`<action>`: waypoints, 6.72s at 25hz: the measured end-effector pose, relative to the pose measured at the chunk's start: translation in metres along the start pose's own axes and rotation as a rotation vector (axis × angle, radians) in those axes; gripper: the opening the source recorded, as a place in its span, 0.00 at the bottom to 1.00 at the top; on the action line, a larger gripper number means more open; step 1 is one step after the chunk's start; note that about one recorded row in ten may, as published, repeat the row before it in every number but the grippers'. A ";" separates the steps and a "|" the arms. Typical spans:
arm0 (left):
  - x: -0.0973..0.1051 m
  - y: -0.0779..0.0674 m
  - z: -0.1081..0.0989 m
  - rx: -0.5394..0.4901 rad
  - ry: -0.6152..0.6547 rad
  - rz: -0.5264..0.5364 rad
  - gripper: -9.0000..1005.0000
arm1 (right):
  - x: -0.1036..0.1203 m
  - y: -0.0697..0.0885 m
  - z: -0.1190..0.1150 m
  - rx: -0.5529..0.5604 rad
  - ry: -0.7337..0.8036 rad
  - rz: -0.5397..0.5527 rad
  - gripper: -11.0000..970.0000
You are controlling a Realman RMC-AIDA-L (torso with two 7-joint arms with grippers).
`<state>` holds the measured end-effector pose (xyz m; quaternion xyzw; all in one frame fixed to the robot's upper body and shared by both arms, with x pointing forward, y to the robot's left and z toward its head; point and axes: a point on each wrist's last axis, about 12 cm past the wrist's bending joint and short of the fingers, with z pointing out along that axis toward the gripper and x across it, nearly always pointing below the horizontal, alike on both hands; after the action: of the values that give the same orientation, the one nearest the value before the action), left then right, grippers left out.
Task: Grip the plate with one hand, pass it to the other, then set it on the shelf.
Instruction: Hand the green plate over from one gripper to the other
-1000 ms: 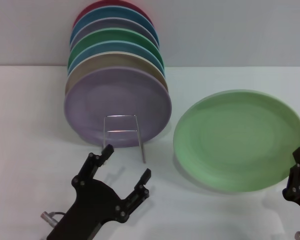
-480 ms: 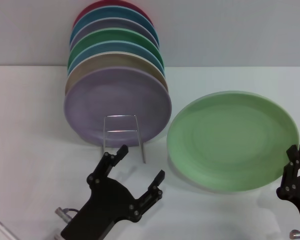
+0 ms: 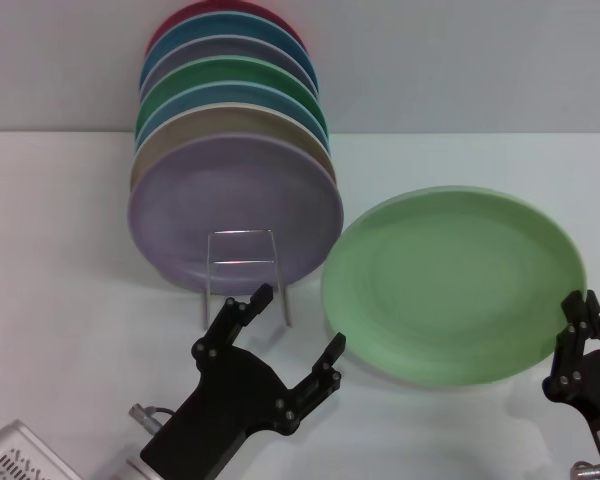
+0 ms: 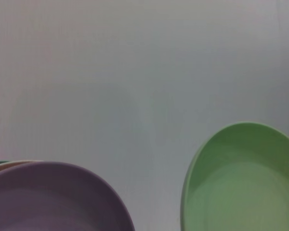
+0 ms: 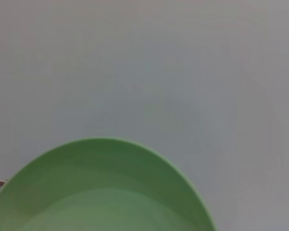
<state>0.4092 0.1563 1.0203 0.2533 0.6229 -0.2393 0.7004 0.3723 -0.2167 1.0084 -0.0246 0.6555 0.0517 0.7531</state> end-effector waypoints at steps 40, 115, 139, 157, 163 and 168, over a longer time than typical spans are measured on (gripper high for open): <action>0.000 0.011 0.027 0.020 0.052 -0.013 0.86 | 0.001 0.003 -0.002 -0.009 0.013 -0.035 0.03; -0.001 0.018 0.039 -0.001 0.094 -0.015 0.22 | -0.004 0.009 -0.006 -0.038 -0.018 -0.175 0.03; -0.001 0.019 0.041 0.001 0.100 -0.011 0.09 | -0.004 0.011 -0.005 -0.042 -0.015 -0.170 0.03; -0.003 0.020 0.042 -0.001 0.081 -0.017 0.05 | -0.002 0.013 -0.005 -0.109 -0.025 -0.140 0.09; -0.006 0.022 0.039 -0.016 0.048 -0.018 0.05 | -0.001 0.010 -0.008 -0.111 -0.021 -0.135 0.18; -0.007 0.022 0.037 -0.024 0.037 -0.020 0.05 | -0.002 0.000 -0.012 -0.100 -0.050 -0.091 0.33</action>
<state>0.4507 0.1491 1.0320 0.2431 0.6411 -0.2341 0.6893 0.3603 -0.2184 1.0090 -0.0908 0.6313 0.0506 0.7685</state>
